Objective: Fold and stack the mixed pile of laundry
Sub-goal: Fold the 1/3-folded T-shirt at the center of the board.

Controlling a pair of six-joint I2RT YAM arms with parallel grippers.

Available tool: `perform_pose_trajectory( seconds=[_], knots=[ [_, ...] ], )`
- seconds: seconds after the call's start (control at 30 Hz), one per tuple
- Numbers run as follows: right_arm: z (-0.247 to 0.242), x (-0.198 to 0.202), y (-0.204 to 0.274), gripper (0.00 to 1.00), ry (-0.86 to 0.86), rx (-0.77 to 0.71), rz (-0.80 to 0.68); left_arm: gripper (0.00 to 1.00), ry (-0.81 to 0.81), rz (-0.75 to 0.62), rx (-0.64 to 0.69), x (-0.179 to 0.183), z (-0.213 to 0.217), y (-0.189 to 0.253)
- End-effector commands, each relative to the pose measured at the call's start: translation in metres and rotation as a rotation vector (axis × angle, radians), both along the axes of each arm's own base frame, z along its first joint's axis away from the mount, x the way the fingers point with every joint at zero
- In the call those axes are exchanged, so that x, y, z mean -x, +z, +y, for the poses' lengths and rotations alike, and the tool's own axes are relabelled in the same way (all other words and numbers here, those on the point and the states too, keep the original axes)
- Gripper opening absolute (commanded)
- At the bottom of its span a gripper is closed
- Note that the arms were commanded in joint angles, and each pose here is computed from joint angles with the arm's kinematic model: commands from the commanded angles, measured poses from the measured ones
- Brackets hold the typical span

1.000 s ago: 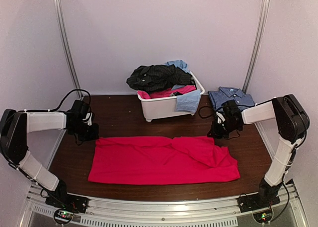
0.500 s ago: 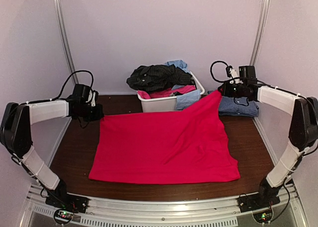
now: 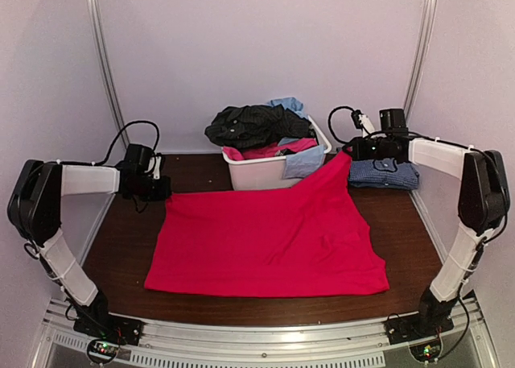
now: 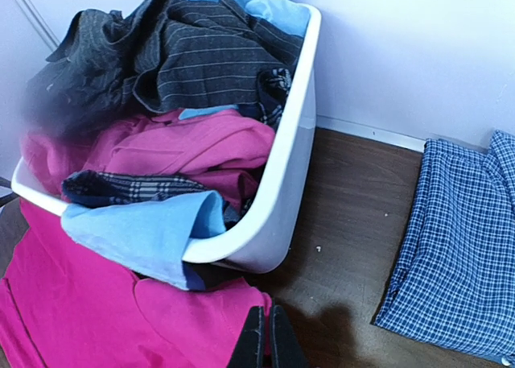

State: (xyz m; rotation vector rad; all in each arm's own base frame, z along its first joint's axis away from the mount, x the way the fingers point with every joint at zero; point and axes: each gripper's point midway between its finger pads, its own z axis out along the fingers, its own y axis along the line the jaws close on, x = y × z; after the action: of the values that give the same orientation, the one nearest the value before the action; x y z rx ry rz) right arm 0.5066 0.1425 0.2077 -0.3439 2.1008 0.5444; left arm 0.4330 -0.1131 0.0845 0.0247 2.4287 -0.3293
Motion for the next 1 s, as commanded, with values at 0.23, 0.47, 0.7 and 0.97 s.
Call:
perform_pose_trajectory(
  seconds=[0.23, 0.47, 0.7, 0.97],
  knots=[
    [0.016, 0.057, 0.017, 0.0, 0.089, -0.067, 0.015, 0.0, -0.025, -0.137, -0.093, 0.025, 0.019, 0.038],
    [0.015, 0.104, 0.015, 0.0, 0.089, -0.108, 0.043, 0.0, -0.031, -0.048, -0.057, 0.055, 0.019, 0.014],
    [0.019, 0.151, -0.002, 0.0, 0.083, -0.153, 0.119, 0.0, -0.013, -0.019, -0.048, 0.075, 0.024, 0.006],
    [0.013, 0.2, -0.011, 0.0, 0.006, -0.181, 0.173, 0.0, -0.004, 0.011, -0.05, 0.092, 0.028, 0.002]
  ],
)
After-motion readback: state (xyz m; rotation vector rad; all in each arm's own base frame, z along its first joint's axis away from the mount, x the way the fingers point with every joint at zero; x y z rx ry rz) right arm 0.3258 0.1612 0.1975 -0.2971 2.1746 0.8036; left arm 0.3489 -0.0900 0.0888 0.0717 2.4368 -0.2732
